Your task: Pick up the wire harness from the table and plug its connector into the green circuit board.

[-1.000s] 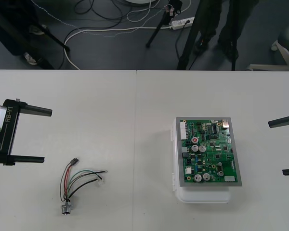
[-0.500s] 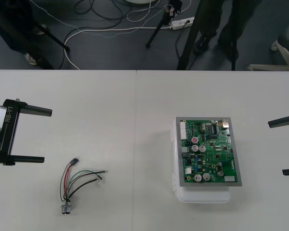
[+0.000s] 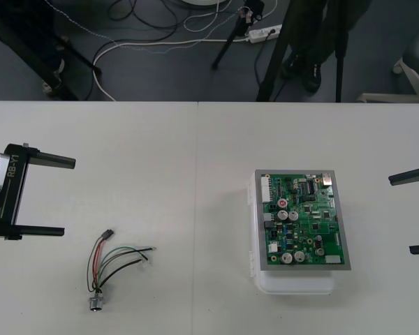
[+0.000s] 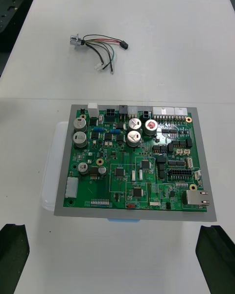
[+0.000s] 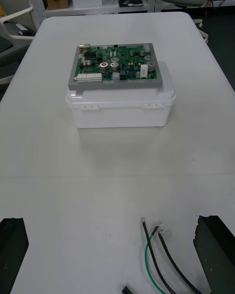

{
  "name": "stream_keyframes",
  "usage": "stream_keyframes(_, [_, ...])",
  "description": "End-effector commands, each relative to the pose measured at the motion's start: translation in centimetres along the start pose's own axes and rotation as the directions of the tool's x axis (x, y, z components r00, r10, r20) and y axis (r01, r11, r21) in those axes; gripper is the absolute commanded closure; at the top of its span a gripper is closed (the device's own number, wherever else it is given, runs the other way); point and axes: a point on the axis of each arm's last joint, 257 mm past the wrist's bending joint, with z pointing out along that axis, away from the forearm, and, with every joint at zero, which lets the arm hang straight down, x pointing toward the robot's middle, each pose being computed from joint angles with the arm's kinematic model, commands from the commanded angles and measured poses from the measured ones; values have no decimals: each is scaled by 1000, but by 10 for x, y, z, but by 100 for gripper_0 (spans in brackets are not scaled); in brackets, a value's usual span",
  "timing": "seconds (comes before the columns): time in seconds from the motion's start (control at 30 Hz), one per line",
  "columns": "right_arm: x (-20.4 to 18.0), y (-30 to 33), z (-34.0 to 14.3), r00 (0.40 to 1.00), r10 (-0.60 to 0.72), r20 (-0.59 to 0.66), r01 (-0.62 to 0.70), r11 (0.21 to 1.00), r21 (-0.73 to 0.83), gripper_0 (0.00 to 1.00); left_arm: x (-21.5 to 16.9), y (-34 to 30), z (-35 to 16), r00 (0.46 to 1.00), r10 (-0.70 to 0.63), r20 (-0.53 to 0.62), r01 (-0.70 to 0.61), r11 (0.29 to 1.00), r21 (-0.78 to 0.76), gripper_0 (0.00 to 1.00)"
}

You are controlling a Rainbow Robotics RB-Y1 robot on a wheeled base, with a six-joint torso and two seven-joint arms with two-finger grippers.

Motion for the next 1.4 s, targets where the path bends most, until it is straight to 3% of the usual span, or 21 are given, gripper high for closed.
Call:
stream_keyframes(0.03, [-5,0,-6,999,-34,7,34,999,17,0,-13,0,-8,999,18,-31,-17,999,48,0])
stream_keyframes(1.4, [-5,0,-6,999,-34,7,34,999,17,0,-13,0,-8,999,18,-31,-17,999,48,0])
